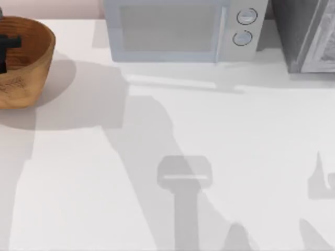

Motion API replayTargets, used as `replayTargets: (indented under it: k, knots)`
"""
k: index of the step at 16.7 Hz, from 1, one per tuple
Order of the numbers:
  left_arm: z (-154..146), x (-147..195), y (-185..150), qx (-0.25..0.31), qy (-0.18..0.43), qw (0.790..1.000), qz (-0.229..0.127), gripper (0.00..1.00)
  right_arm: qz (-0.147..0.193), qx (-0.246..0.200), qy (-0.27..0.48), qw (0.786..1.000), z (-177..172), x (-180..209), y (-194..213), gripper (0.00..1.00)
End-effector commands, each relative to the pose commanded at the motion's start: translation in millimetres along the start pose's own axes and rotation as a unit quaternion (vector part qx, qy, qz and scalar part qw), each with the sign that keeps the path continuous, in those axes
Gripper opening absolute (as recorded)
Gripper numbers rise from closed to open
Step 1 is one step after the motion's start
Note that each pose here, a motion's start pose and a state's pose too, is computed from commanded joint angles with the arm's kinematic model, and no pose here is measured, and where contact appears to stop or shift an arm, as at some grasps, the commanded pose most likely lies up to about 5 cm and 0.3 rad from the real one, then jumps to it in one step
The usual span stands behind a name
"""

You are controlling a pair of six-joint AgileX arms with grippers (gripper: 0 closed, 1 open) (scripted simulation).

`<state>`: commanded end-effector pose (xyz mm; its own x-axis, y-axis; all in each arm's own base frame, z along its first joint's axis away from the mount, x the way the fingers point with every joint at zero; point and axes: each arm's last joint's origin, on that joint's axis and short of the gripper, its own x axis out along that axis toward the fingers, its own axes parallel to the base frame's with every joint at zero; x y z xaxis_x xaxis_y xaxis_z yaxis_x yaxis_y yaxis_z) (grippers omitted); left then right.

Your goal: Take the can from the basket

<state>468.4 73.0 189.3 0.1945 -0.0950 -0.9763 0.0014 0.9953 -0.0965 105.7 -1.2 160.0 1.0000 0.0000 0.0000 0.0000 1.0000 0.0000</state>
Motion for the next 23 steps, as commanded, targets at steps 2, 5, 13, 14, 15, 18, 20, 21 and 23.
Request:
replayTargets:
  k: [2, 5, 13, 14, 15, 18, 20, 21, 23]
  knots:
    - [-14.9, -28.0, -9.2, 0.003, -0.032, 0.999, 0.007, 0.0, 0.0, 0.0, 0.0, 1.0, 0.0, 0.0, 0.0, 1.0]
    - [-54.0, -79.9, -27.5, 0.012, -0.107, 0.994, 0.021, 0.0, 0.0, 0.0, 0.0, 1.0, 0.0, 0.0, 0.0, 1.0]
    - [-243.2, -168.6, -72.2, 0.04, -0.434, 0.898, 0.051, 0.0, 0.0, 0.0, 0.0, 1.0, 0.0, 0.0, 0.0, 1.0]
    - [-266.7, -162.6, -74.2, 0.042, -0.469, 0.881, 0.051, 0.0, 0.0, 0.0, 0.0, 1.0, 0.0, 0.0, 0.0, 1.0]
    - [-287.7, -152.7, -75.4, 0.043, -0.499, 0.864, 0.051, 0.0, 0.0, 0.0, 0.0, 1.0, 0.0, 0.0, 0.0, 1.0]
    - [-332.4, -109.1, -75.3, 0.043, -0.566, 0.822, 0.046, 0.0, 0.0, 0.0, 0.0, 1.0, 0.0, 0.0, 0.0, 1.0]
    - [-348.6, -79.7, -74.0, 0.041, -0.595, 0.801, 0.041, 0.0, 0.0, 0.0, 0.0, 1.0, 0.0, 0.0, 0.0, 1.0]
    - [-353.7, -67.1, -73.4, 0.04, -0.607, 0.793, 0.039, 0.0, 0.0, 0.0, 0.0, 1.0, 0.0, 0.0, 0.0, 1.0]
    - [-359.8, -47.7, -72.3, 0.039, -0.623, 0.78, 0.035, 0.0, 0.0, 0.0, 0.0, 1.0, 0.0, 0.0, 0.0, 1.0]
